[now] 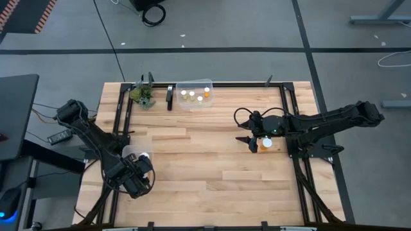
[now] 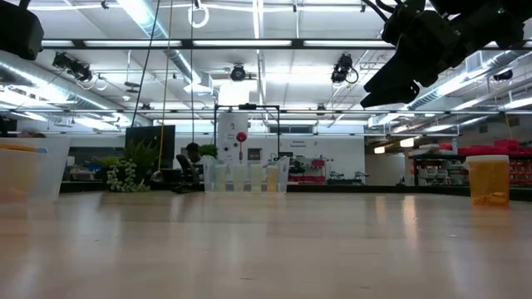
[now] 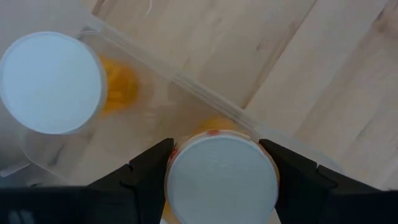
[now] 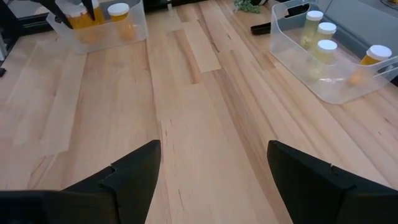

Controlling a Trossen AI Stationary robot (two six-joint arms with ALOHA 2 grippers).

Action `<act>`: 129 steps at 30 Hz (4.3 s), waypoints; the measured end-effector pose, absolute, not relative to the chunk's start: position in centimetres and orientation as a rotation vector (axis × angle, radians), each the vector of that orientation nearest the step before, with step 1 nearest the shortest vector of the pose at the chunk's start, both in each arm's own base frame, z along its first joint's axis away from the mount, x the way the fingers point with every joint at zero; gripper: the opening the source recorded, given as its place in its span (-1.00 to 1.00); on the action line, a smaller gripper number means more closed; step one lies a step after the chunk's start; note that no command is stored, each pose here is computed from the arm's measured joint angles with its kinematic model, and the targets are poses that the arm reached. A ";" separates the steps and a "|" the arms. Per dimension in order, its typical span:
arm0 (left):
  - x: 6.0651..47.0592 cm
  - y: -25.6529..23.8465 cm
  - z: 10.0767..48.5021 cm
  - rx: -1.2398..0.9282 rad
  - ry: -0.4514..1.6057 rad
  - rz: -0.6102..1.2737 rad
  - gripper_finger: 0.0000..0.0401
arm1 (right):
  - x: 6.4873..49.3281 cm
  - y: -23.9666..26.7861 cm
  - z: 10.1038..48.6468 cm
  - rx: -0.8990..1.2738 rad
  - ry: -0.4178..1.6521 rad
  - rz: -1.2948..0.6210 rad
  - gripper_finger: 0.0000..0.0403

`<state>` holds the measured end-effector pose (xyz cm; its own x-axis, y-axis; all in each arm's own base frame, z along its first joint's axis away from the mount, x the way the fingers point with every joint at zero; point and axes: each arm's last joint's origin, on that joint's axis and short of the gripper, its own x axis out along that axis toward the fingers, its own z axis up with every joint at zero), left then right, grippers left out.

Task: Pick and place medicine bottles into bin by pill shape (circle, oval)
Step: Put the top big orange pill bottle into the bottom transparent bin, then put the big orange pill bottle into the bottom transparent bin

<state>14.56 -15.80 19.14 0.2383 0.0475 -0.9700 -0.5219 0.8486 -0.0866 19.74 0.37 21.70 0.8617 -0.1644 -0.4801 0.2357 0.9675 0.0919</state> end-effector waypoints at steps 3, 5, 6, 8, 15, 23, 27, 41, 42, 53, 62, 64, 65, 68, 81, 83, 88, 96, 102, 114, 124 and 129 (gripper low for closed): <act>14.6 -15.8 19.1 -0.439 1.280 0.407 0.20 | 19.7 0.4 21.7 0.150 0.490 -0.207 0.49; 14.6 -15.8 19.1 -0.439 1.280 0.407 0.19 | 19.7 0.4 21.7 0.150 0.490 -0.207 0.49; 14.6 -15.8 19.1 -0.438 1.280 0.407 0.19 | 19.7 0.4 21.7 0.150 0.490 -0.207 0.49; 14.6 -15.8 19.1 -0.438 1.280 0.407 0.22 | 19.7 0.4 21.7 0.150 0.490 -0.207 0.49; 14.6 -15.8 19.1 -0.420 1.284 0.394 0.40 | 19.7 0.4 21.7 0.151 0.490 -0.204 0.49; 14.7 -15.9 21.2 -0.366 1.305 0.395 0.37 | 19.7 0.4 21.6 0.157 0.499 -0.191 0.49; 14.5 -15.7 22.8 -0.317 1.335 0.437 0.35 | 19.7 0.4 21.9 0.167 0.523 -0.197 0.49; 17.1 -14.7 25.0 -0.191 1.212 0.335 0.35 | 16.9 0.7 21.6 0.275 0.978 -0.290 0.49; 17.3 -14.7 25.0 -0.183 1.203 0.326 0.35 | 16.6 0.9 21.7 0.274 1.018 -0.295 0.49; 18.5 -13.6 25.1 -0.175 1.204 0.307 0.34 | 14.7 1.7 21.6 0.189 1.221 -0.305 0.49; 18.6 -13.4 25.0 -0.212 1.255 0.290 0.32 | 15.8 2.3 19.2 0.162 1.427 -0.325 0.56; 18.6 -13.4 25.0 -0.213 1.259 0.290 0.29 | 16.4 2.4 18.6 0.143 1.489 -0.340 0.58; 18.6 -13.4 25.0 -0.215 1.261 0.288 0.27 | 16.7 2.5 18.4 0.137 1.510 -0.346 0.58; 18.5 -13.5 25.0 -0.230 1.279 0.277 0.21 | 17.4 2.4 17.8 0.126 1.549 -0.357 0.60; 18.4 -13.7 25.0 -0.242 1.315 0.238 0.02 | 18.6 1.2 17.2 0.177 1.531 -0.322 0.29; 18.4 -13.7 25.0 -0.236 1.315 0.232 0.00 | 18.6 1.1 17.2 0.183 1.534 -0.317 0.20; 18.3 -13.8 25.0 -0.205 1.319 0.206 -0.01 | 18.6 0.8 17.2 0.193 1.537 -0.311 0.05; 18.3 -13.8 25.0 -0.182 1.320 0.190 -0.02 | 19.4 0.8 18.0 0.209 1.482 -0.297 0.09; 18.4 -13.7 25.0 -0.153 1.317 0.175 -0.04 | 21.4 0.9 20.5 0.210 1.387 -0.268 0.07; 18.4 -13.7 25.0 -0.137 1.300 0.179 -0.04 | 30.5 1.1 22.1 0.025 1.371 -0.154 0.07; 18.5 -13.7 25.0 -0.142 1.283 0.208 -0.01 | 38.5 1.3 20.9 -0.091 1.362 -0.006 0.07; 18.4 -13.6 25.0 -0.140 1.284 0.209 -0.03 | 41.1 1.6 19.6 -0.104 1.363 0.067 0.07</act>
